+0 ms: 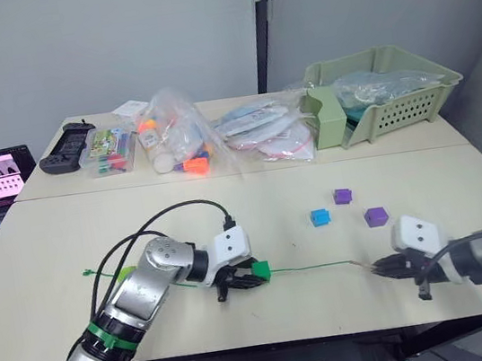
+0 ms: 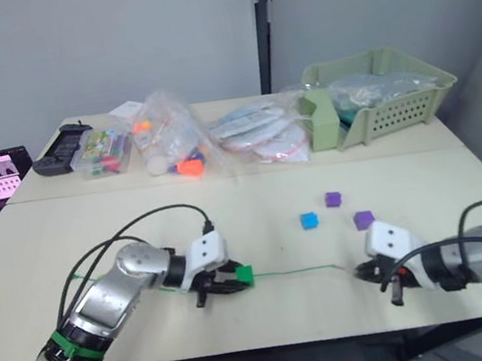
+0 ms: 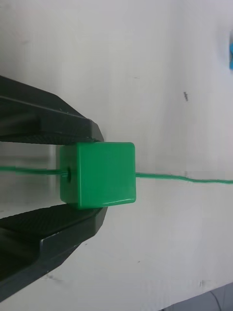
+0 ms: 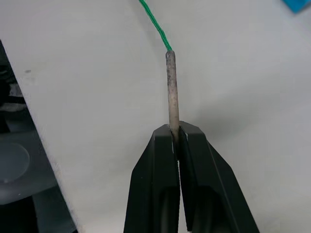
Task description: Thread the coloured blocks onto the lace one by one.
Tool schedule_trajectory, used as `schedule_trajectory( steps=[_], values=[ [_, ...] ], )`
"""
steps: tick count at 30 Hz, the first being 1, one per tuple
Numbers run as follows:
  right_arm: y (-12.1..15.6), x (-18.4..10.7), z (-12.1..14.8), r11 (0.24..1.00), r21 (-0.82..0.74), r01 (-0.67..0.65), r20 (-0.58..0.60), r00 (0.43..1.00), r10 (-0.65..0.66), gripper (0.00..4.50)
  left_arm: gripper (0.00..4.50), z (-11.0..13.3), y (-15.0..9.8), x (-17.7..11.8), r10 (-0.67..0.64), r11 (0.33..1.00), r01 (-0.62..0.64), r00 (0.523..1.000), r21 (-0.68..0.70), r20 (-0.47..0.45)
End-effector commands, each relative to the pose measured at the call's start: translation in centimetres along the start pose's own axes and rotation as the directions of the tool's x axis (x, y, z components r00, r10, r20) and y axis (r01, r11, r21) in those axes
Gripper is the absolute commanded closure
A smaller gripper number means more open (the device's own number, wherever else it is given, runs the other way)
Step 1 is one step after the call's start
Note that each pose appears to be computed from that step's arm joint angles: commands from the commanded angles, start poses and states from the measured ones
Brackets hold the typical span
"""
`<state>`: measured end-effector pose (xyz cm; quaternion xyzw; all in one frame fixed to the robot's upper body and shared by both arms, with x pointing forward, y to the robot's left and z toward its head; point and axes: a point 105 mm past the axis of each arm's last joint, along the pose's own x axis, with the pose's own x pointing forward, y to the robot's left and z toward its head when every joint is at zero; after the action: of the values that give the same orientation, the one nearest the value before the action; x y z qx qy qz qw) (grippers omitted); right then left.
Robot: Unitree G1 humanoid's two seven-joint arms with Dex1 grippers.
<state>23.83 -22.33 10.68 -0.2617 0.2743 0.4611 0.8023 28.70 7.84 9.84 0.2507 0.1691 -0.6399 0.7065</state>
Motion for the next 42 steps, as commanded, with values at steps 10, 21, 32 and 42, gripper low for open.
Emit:
schedule_trajectory(
  steps=[10,21,32,42],
  values=[
    [1.0,0.5,1.8,1.0,-0.016,0.011,0.055,0.998,-0.01,4.5,3.32,-4.8,1.2,-7.5,-0.029,0.999,0.032,0.989,0.015,-0.148],
    [1.3,1.3,2.4,1.0,-0.027,-0.011,0.072,0.997,0.013,4.5,3.32,-10.5,2.4,-14.3,0.031,0.999,-0.033,0.941,-0.001,-0.337],
    [1.1,1.5,2.4,0.999,-0.037,-0.016,0.068,0.998,0.019,4.5,3.32,-12.1,1.7,-16.6,0.03,0.998,-0.048,0.933,-0.042,-0.358],
    [0.9,1.7,2.6,0.999,-0.047,-0.014,0.078,0.997,0.018,4.5,1.18,-9.0,2.6,-16.6,0.07,0.997,-0.077,0.968,-0.02,-0.24]
  ],
)
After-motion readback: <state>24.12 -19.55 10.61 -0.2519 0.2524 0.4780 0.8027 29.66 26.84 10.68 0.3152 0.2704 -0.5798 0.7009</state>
